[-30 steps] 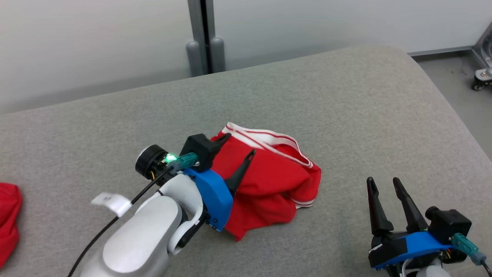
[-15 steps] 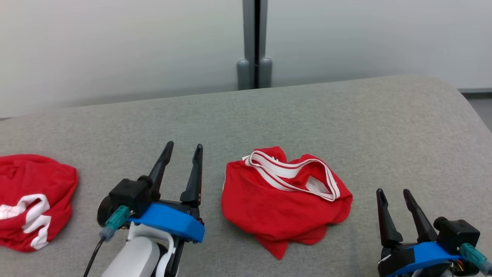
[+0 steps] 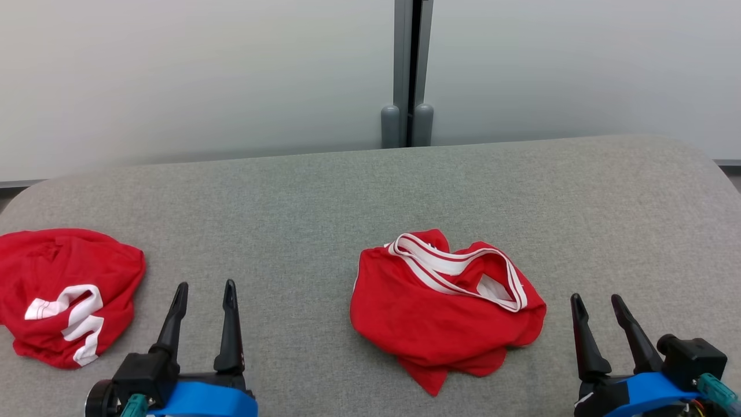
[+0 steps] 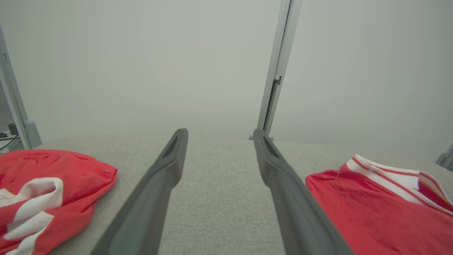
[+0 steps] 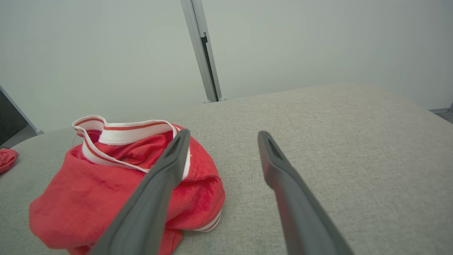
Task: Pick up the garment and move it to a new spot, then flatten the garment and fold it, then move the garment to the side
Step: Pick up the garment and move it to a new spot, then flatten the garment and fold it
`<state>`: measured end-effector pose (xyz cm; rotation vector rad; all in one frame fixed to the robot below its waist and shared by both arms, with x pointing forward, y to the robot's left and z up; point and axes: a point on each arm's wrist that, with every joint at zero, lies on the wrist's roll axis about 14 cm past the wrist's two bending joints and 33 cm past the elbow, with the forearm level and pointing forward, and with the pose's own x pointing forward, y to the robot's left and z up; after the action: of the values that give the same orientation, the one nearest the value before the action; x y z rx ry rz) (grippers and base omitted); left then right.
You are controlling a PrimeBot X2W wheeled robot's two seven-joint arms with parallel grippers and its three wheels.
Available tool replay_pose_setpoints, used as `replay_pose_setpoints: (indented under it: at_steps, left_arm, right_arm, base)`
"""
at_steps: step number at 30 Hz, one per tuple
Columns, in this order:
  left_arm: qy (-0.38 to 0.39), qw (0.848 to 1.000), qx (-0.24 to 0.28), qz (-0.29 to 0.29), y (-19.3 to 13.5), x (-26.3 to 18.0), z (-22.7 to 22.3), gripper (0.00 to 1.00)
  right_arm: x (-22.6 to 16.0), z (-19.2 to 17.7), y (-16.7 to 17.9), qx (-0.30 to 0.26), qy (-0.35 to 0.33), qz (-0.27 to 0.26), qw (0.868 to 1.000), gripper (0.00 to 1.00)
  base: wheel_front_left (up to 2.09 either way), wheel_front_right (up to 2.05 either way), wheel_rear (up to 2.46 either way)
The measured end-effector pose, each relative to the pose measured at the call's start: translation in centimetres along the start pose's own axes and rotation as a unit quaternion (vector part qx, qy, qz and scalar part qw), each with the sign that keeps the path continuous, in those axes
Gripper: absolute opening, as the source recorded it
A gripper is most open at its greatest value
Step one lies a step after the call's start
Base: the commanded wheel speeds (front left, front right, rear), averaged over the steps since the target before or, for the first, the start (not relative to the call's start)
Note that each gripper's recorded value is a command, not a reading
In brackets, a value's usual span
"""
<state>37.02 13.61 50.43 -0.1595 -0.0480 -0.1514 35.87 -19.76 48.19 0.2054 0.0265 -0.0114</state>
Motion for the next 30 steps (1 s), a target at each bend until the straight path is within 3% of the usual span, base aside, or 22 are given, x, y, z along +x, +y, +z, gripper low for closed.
replay_pose_setpoints:
  at_steps: [9, 23, 30]
  left_arm:
    - [0.038, 0.999, 0.021, 0.007, 1.0, -1.8, -2.4, 1.0]
    - [0.034, 0.999, 0.025, 0.004, 0.9, -1.4, -2.3, 1.0]
    - [0.037, 0.999, 0.023, 0.004, 1.1, -0.8, -2.5, 1.0]
  right_arm:
    - [-0.2, -0.2, 0.1, -0.001, 0.005, 0.001, 1.0, 1.0]
    - [-0.1, -0.5, 0.6, 0.001, 0.01, 0.009, 1.0, 1.0]
    - [1.7, -1.9, 3.5, -0.066, 0.081, 0.058, 0.993, 1.0]
  base:
    - [0.0, 0.0, 0.0]
    - [0.0, 0.0, 0.0]
    - [0.0, 0.0, 0.0]
